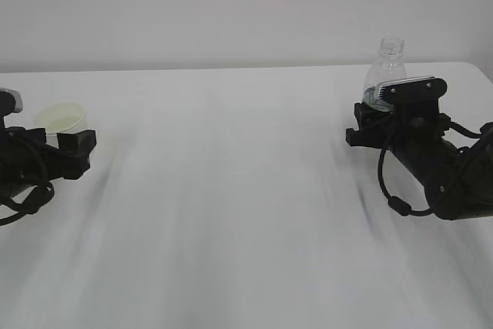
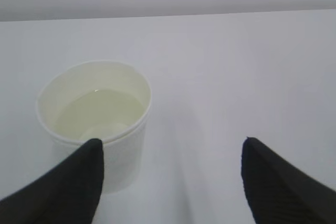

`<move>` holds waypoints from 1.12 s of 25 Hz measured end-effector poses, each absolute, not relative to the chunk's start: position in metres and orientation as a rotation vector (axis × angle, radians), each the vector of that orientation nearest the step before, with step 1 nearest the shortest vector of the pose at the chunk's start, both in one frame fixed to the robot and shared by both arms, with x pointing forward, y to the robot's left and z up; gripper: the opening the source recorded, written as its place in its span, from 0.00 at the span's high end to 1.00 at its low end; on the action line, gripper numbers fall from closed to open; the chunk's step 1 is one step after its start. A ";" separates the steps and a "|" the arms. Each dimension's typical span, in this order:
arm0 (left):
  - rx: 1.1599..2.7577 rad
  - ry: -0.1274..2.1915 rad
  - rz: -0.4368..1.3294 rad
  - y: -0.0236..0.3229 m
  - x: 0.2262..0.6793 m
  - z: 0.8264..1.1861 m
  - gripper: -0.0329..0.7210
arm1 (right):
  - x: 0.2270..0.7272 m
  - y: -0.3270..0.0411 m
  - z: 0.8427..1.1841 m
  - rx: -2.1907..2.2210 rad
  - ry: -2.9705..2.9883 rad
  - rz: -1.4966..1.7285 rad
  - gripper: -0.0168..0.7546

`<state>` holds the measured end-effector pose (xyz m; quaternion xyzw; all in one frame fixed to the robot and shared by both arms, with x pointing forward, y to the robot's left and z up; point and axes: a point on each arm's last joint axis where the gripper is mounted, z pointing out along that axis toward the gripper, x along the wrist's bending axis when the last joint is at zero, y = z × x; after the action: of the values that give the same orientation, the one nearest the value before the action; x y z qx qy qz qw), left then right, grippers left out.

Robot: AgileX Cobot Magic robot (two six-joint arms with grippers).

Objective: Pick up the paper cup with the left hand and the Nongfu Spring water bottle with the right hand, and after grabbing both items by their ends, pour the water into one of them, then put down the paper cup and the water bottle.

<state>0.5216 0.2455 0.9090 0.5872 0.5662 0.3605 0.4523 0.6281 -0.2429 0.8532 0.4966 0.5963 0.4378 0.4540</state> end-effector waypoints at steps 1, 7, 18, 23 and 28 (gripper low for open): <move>1.451 1.399 0.890 0.245 0.522 0.909 0.18 | 0.628 -0.243 0.853 1.222 1.474 1.078 0.37; 1.454 1.402 0.888 0.245 0.521 0.909 0.18 | 0.628 -0.243 0.853 1.220 1.474 1.074 0.37; 1.455 1.403 0.887 0.245 0.521 0.908 0.18 | 0.627 -0.243 0.845 1.238 1.497 1.059 0.37; 1.456 1.404 0.886 0.245 0.521 0.908 0.18 | 0.627 -0.243 0.845 1.236 1.489 1.065 0.37; 1.457 1.403 0.887 0.245 0.521 0.908 0.18 | 0.627 -0.243 0.845 1.234 1.488 1.066 0.37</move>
<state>0.5213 0.2455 0.9083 0.5893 0.5673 0.3588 0.4497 0.6272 -0.2432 0.8454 0.4993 0.6017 0.4311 0.4503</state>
